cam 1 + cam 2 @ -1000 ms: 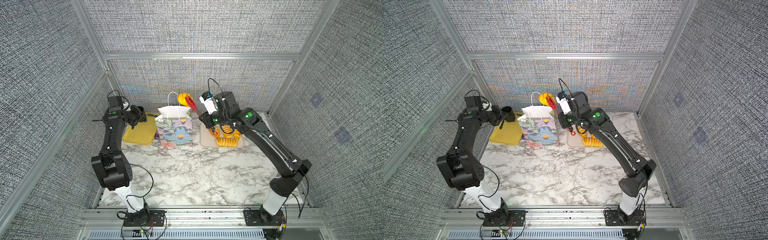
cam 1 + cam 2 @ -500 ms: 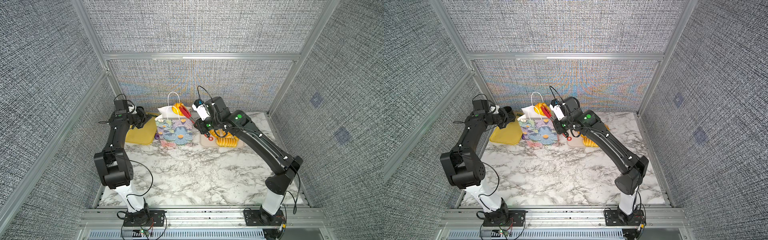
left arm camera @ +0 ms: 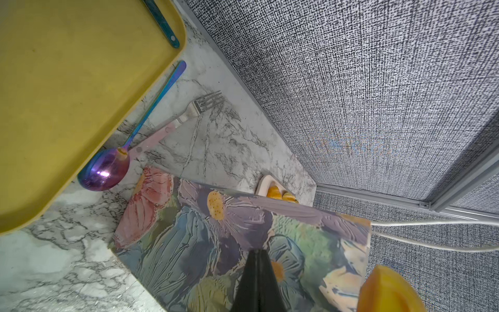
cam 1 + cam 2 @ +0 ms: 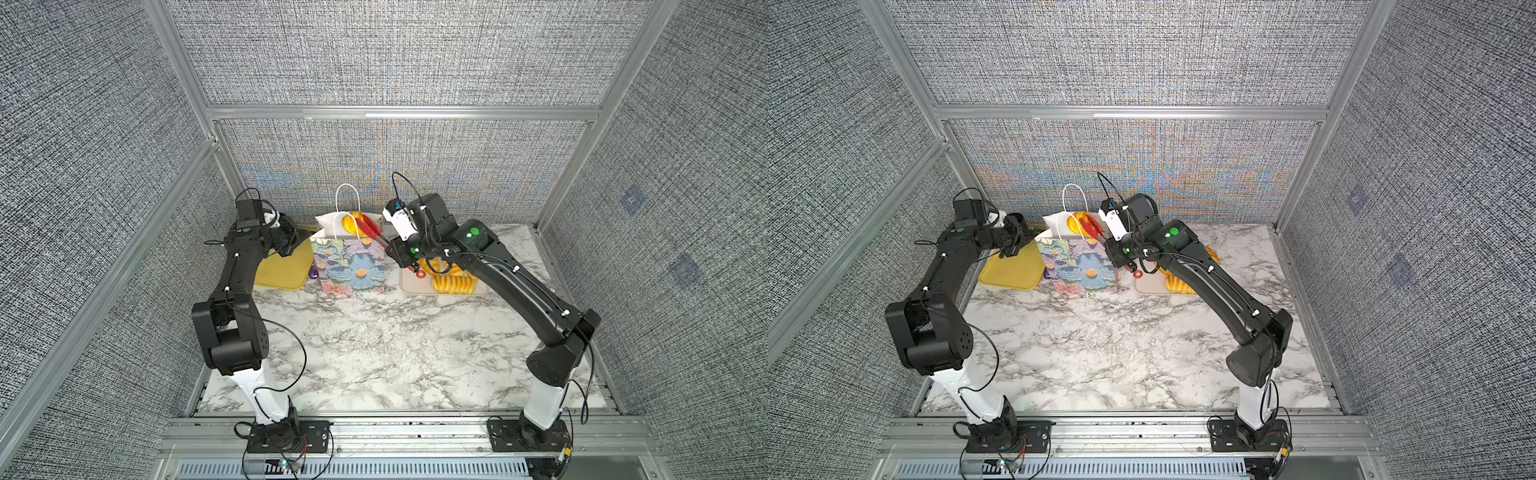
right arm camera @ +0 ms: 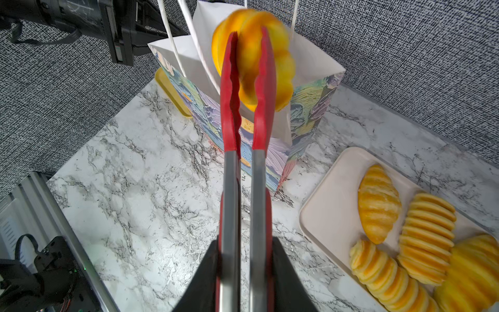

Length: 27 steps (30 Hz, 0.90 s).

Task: Pack bread into a paper bag
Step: Place the fake bread in the paper bag.

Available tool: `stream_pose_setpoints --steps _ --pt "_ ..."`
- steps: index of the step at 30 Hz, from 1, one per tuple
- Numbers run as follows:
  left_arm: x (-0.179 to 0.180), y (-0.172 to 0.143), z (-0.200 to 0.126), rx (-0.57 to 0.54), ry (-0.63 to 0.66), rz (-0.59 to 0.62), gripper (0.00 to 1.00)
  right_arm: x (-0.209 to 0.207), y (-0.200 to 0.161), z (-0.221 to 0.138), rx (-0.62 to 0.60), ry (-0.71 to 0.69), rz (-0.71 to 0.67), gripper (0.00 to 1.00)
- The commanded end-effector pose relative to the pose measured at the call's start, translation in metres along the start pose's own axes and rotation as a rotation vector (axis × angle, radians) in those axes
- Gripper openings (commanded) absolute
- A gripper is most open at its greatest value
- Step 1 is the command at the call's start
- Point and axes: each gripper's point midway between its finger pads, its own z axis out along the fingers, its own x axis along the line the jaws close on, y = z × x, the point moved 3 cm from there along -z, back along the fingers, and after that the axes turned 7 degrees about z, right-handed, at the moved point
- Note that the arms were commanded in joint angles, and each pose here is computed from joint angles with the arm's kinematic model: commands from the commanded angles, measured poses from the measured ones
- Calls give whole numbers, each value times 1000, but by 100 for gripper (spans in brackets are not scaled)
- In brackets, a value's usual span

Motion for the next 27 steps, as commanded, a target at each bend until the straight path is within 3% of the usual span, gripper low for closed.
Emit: stream_pose_setpoints --steps 1,17,27 --pt "-7 0 -2 -10 -20 27 2 0 8 -4 -33 -9 0 31" --pt "-6 -4 -4 -5 -17 29 2 1 26 -14 -95 -25 -7 36" --pt "-3 -18 -1 13 -4 34 2 8 42 4 -105 8 -14 36"
